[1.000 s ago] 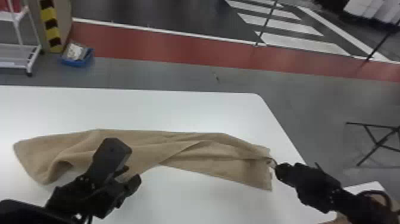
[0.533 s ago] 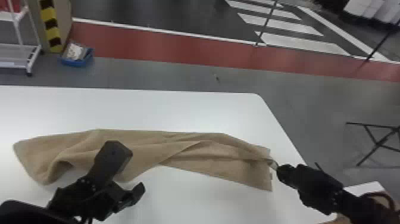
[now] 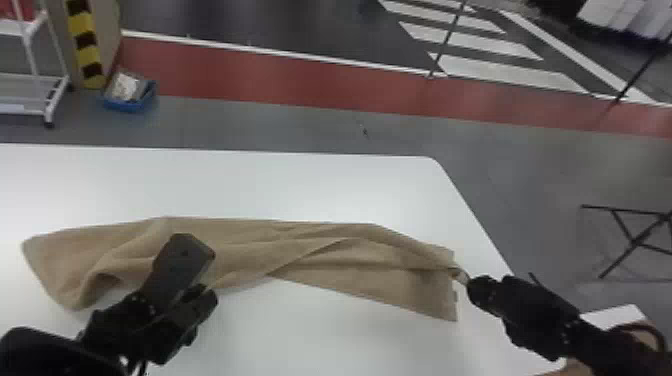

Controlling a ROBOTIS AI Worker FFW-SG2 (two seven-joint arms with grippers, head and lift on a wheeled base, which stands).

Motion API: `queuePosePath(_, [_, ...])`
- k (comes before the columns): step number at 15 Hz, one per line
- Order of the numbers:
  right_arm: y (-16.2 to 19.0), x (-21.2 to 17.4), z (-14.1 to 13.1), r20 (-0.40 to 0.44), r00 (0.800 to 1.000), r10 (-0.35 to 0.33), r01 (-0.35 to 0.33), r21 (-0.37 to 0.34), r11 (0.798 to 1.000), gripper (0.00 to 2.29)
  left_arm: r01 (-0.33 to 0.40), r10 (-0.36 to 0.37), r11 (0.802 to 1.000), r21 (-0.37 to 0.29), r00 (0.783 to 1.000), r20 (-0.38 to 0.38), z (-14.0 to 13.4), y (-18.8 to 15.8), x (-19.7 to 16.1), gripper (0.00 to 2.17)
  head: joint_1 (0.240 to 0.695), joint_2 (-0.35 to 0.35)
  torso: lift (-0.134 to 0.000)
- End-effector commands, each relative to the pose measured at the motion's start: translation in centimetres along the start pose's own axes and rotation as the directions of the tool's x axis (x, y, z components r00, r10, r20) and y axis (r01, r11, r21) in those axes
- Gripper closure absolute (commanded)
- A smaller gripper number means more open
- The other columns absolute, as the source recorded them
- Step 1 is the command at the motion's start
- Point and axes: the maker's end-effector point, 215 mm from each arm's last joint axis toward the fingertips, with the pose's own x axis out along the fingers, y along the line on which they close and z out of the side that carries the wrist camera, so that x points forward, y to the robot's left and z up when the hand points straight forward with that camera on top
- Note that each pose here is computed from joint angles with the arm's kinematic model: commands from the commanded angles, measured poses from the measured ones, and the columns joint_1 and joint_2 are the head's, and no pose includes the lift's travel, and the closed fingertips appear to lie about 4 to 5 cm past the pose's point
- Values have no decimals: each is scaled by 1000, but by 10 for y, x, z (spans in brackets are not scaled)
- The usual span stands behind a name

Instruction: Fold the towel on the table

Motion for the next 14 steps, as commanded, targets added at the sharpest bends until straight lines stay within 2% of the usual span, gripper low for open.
queuePosePath(1, [-1,0,1,3,1000,-5,5,3,1000,1946,-1,2,1000,-23,1000,16,8,8,-10,1325,695,-350,-125])
queuePosePath(3, [-8,-4,5,33,999,-24,23,23,999,1946,-1,2,999,-48,999,36,14,15,-24,1325,695,-350,-125])
queuePosePath(4, [-22,-15,14,80,995,-57,53,46,998,1946,-2,7,998,-69,998,70,22,23,-38,1325,695,-350,-125])
queuePosePath(5, [-37,-27,25,123,988,-91,86,48,995,1946,0,10,996,-92,994,106,32,32,-56,1325,695,-350,-125])
queuePosePath(7, [-65,-59,61,244,958,-148,132,81,988,1946,-18,40,991,-135,986,162,54,50,-93,1322,695,-350,-125])
queuePosePath(9, [-76,-97,94,392,909,-143,93,144,985,1946,-27,64,986,-164,973,223,75,63,-128,1322,695,-350,-125])
queuePosePath(10, [-84,-114,99,420,894,-155,81,189,979,1946,-34,78,985,-171,963,257,85,69,-146,1315,695,-350,-125])
queuePosePath(12, [-89,-132,103,442,884,-153,83,174,981,1946,-54,104,982,-183,956,274,87,80,-158,1301,695,-350,-125])
queuePosePath(14, [-82,-140,107,469,875,-119,48,160,986,1946,-68,121,978,-197,956,267,83,93,-156,1305,695,-350,-125])
